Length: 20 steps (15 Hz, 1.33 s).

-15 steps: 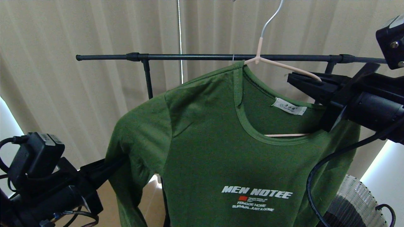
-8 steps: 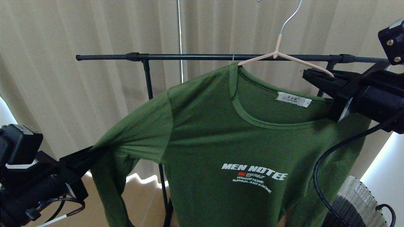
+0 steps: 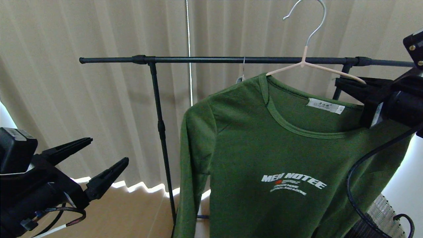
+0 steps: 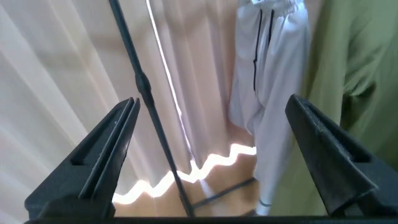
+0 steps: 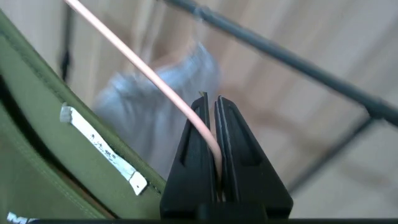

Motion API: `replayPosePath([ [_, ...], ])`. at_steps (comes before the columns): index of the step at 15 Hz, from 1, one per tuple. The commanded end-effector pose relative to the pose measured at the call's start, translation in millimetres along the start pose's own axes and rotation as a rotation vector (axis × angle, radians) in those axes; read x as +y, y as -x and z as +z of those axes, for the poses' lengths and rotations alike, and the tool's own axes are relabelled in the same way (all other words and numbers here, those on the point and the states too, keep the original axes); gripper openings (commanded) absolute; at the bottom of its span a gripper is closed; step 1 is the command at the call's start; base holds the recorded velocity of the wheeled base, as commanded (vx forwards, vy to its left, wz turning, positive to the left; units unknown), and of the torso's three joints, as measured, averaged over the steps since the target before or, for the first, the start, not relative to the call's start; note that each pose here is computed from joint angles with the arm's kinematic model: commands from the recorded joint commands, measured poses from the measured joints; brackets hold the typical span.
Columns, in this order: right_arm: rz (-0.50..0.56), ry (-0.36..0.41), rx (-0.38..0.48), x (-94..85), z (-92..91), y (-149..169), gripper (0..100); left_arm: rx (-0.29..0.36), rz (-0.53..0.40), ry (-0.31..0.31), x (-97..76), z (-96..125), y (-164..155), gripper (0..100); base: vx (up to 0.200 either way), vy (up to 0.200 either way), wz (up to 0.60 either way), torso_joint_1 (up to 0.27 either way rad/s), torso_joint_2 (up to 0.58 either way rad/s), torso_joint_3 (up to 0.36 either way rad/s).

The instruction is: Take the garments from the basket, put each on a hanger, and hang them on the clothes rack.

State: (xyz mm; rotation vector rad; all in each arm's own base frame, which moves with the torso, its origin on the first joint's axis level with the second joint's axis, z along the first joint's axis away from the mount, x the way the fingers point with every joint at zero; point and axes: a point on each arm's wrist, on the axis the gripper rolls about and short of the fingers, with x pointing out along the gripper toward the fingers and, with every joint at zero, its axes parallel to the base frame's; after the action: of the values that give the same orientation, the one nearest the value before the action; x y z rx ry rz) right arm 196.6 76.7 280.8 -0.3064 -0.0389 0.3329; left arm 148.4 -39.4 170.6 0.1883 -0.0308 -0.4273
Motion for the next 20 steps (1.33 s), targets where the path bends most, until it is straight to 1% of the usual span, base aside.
replayPosePath([
  [1, -0.065, -0.001, 0.009, -14.9, 2.6, 15, 0, -0.03, -0.009, -0.008, -0.2, 8, -3, 100, 0.0, 0.0, 0.0, 0.0, 0.0, 0.0],
  [2, -0.092, 0.001, 0.031, -20.8, 1.7, 22, 0, -0.036, -0.006, -0.009, 0.7, 11, -4, 100, 0.0, 0.0, 0.0, 0.0, 0.0, 0.0],
  [3, -0.133, -0.001, 0.081, -29.0, -0.1, 33, 0, -0.029, -0.006, -0.006, 2.6, 17, -8, 100, 0.0, 0.0, 0.0, 0.0, 0.0, 0.0],
  [5, -0.176, -0.002, 0.13, -36.6, -0.1, 50, 0, 0.015, -0.013, 0.002, 6.9, 29, -18, 100, 0.0, 0.0, 0.0, 0.0, 0.0, 0.0],
  [6, -0.197, 0.0, 0.142, -39.0, -0.8, 57, 0, 0.032, -0.011, 0.006, 10.0, 38, -24, 100, 0.0, 0.0, 0.0, 0.0, 0.0, 0.0],
  [7, -0.216, 0.0, 0.152, -41.6, -1.4, 61, 0, 0.047, -0.009, 0.01, 11.6, 41, -28, 100, 0.0, 0.0, 0.0, 0.0, 0.0, 0.0],
  [8, -0.285, 0.01, 0.227, -51.2, -8.3, 69, 0, 0.07, -0.015, 0.013, 12.8, 43, -33, 100, 0.0, 0.0, 0.0, 0.0, 0.0, 0.0],
  [9, -0.285, 0.01, 0.227, -51.2, -8.3, 69, 0, 0.07, -0.015, 0.013, 12.8, 43, -33, 100, 0.0, 0.0, 0.0, 0.0, 0.0, 0.0],
  [10, -0.379, 0.031, 0.312, -64.7, -16.2, 76, 0, 0.094, -0.018, 0.0, 12.4, 38, -37, 100, 0.0, 0.0, 0.0, 0.0, 0.0, 0.0],
  [12, -0.477, 0.029, 0.358, -73.9, -20.7, 80, 0, 0.101, -0.02, -0.009, 11.8, 36, -36, 100, 0.0, 0.0, 0.0, 0.0, 0.0, 0.0],
  [13, -0.517, 0.042, 0.388, -76.3, -22.3, 82, 0, 0.101, -0.02, -0.013, 11.7, 35, -36, 100, 0.0, 0.0, 0.0, 0.0, 0.0, 0.0],
  [14, -0.537, 0.063, 0.418, -77.4, -24.0, 84, 0, 0.105, -0.018, -0.023, 12.0, 35, -37, 100, 0.0, 0.0, 0.0, 0.0, 0.0, 0.0],
  [15, -0.543, 0.068, 0.434, -77.6, -25.6, 85, 0, 0.102, -0.018, -0.037, 12.3, 35, -36, 100, 0.0, 0.0, 0.0, 0.0, 0.0, 0.0],
  [16, -0.539, 0.067, 0.442, -77.3, -27.1, 85, 0, 0.099, -0.017, -0.051, 12.2, 36, -36, 100, 0.0, 0.0, 0.0, 0.0, 0.0, 0.0],
  [17, -0.539, 0.067, 0.442, -77.2, -27.4, 85, 0, 0.108, -0.017, -0.065, 11.4, 31, -32, 100, 0.0, 0.0, 0.0, 0.0, 0.0, 0.0],
  [18, -0.54, 0.067, 0.441, -77.1, -27.1, 85, 0, 0.086, -0.008, -0.078, 11.4, 31, -30, 100, 0.0, 0.0, 0.0, 0.0, 0.0, 0.0],
  [20, -0.541, 0.066, 0.435, -77.6, -26.0, 85, 0, 0.054, 0.014, -0.08, 13.8, 30, -30, 100, 0.0, 0.0, 0.0, 0.0, 0.0, 0.0],
])
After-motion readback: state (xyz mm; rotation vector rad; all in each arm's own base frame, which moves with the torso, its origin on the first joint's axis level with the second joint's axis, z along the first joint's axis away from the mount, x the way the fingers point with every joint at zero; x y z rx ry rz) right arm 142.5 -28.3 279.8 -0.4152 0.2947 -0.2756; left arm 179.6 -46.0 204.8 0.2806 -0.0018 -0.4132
